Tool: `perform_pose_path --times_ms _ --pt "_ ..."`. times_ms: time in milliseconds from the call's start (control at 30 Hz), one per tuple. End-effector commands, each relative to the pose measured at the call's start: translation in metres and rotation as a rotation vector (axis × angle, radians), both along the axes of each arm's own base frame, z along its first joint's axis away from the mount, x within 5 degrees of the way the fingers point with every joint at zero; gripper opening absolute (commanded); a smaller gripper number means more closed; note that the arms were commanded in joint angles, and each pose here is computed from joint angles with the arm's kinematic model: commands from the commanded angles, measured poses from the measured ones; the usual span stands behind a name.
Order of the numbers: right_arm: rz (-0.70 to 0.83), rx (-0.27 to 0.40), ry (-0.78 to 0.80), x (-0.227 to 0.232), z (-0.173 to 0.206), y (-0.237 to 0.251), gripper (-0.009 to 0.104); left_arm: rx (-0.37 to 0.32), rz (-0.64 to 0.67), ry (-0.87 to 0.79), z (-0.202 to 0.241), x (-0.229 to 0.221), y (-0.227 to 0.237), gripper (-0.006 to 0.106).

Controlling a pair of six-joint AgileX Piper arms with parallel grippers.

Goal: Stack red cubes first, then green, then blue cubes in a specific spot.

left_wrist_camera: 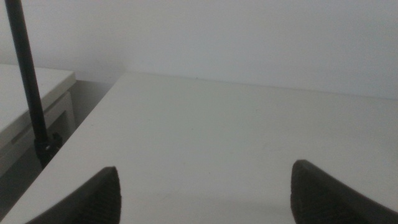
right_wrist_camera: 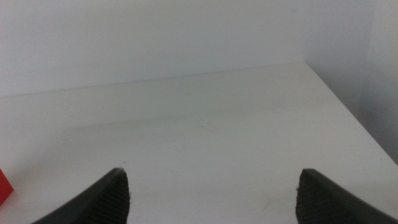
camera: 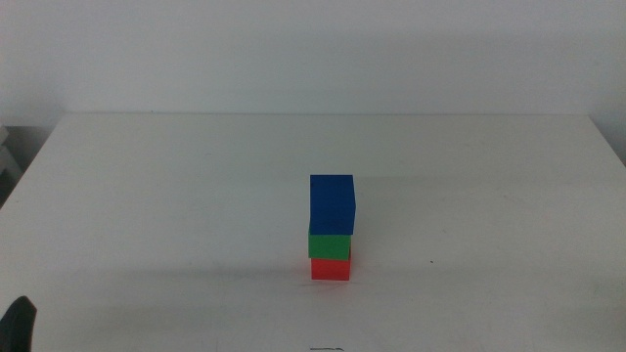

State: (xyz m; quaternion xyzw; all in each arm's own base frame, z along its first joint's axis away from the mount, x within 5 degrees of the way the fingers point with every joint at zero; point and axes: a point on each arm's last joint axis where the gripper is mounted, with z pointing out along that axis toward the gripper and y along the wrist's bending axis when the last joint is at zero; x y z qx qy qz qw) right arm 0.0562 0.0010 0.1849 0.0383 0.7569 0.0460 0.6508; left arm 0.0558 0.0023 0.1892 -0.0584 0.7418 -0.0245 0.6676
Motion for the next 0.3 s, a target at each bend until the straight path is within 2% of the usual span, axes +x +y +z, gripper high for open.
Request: perform_pose_path --times_ms 0,267 --pt "-0.003 -0.011 -0.106 -0.0012 0.0130 -0.0002 0.091 -0.016 -0.001 -0.108 0.0078 -0.0008 -0.0001 0.094" --pt "-0.007 -0.020 -0.117 -0.0018 0.0136 -0.0006 0.091 -0.016 0.000 -0.071 0.0048 -0.0008 -0.0001 0.094"
